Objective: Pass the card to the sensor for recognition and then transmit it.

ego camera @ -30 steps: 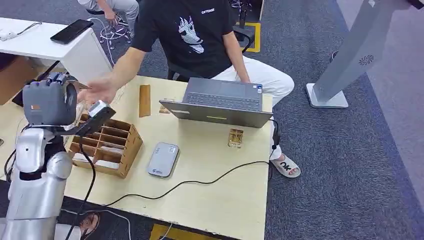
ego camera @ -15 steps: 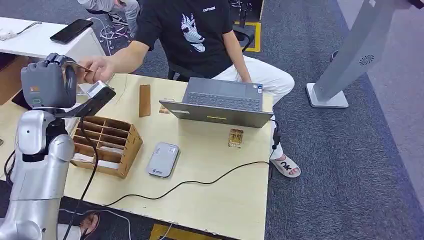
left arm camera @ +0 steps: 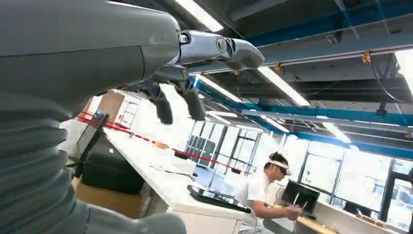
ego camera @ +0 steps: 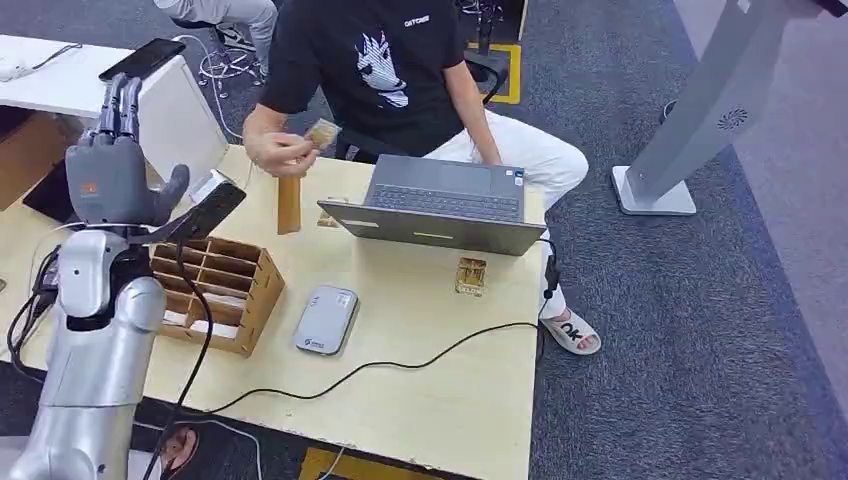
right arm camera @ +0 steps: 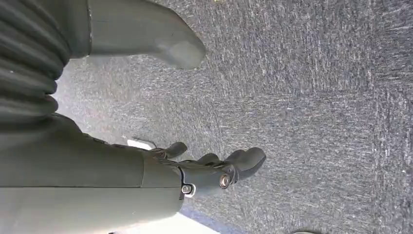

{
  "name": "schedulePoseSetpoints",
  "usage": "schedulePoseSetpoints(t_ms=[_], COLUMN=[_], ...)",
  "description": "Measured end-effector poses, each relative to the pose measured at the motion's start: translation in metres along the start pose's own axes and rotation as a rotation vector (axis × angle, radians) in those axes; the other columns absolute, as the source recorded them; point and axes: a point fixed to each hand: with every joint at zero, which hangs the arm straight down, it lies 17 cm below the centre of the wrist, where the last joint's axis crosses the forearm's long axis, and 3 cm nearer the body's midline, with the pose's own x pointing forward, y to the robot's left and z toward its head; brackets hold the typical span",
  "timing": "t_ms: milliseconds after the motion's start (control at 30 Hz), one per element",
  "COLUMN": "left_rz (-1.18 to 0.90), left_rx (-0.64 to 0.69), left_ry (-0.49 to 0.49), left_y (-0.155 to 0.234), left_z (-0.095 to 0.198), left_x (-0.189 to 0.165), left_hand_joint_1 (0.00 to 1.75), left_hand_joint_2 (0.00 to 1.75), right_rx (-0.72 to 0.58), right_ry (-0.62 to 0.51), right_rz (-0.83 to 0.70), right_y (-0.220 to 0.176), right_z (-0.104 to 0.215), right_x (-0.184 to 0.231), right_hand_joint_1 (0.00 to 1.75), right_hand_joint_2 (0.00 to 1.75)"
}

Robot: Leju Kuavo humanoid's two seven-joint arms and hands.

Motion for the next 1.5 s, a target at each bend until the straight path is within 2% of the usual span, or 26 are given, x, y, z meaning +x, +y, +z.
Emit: schedulePoseSetpoints(t_ms=[233, 467, 533, 667, 767, 867, 967, 1133, 1333, 1433, 1500], left_rz=[0.025, 0.049, 0.068, 0.151, 0.175, 0.250, 0.348, 0.388, 0.356, 0.349, 0.297], left_rx=[-0.002, 0.003, 0.012, 0.091, 0.111, 0.110, 0.159, 0.252, 0.269, 0.301, 0.277], left_ry=[0.002, -0.023, -0.042, -0.059, -0.049, 0.071, 0.153, 0.316, 0.416, 0.519, 0.615], left_y=[-0.003, -0.004, -0.003, 0.017, 0.031, 0.045, 0.071, 0.099, 0.108, 0.112, 0.098], left_z=[0.013, 0.047, 0.068, 0.148, 0.187, 0.238, 0.271, 0.311, 0.335, 0.350, 0.368], left_x=[0.000, 0.000, 0.001, -0.001, -0.003, -0.026, -0.050, -0.092, -0.113, -0.134, -0.160], left_hand_joint_1=[0.00, 0.00, 0.00, 0.00, 0.00, 0.00, 0.00, 0.00, 0.00, 0.00, 0.00], left_hand_joint_2=[1.75, 1.75, 1.75, 1.75, 1.75, 1.75, 1.75, 1.75, 1.75, 1.75, 1.75], right_rx=[0.000, -0.002, -0.004, -0.017, -0.020, -0.033, -0.038, -0.033, -0.031, -0.031, -0.031], right_ry=[0.002, 0.006, 0.013, 0.054, 0.068, 0.097, 0.111, 0.086, 0.078, 0.064, 0.051], right_rz=[-0.002, -0.013, -0.023, -0.057, -0.071, -0.080, -0.091, -0.122, -0.129, -0.130, -0.124], right_y=[0.000, 0.000, -0.001, -0.002, -0.002, -0.002, -0.001, 0.004, 0.005, 0.005, 0.005], right_z=[0.000, 0.000, 0.000, 0.001, 0.002, 0.004, 0.005, 0.008, 0.009, 0.009, 0.009], right_x=[-0.001, -0.002, -0.003, -0.016, -0.019, -0.027, -0.033, -0.026, -0.023, -0.020, -0.017], right_hand_joint_1=[0.00, 0.00, 0.00, 0.00, 0.00, 0.00, 0.00, 0.00, 0.00, 0.00, 0.00], right_hand_joint_2=[1.75, 1.75, 1.75, 1.75, 1.75, 1.75, 1.75, 1.75, 1.75, 1.75, 1.75])
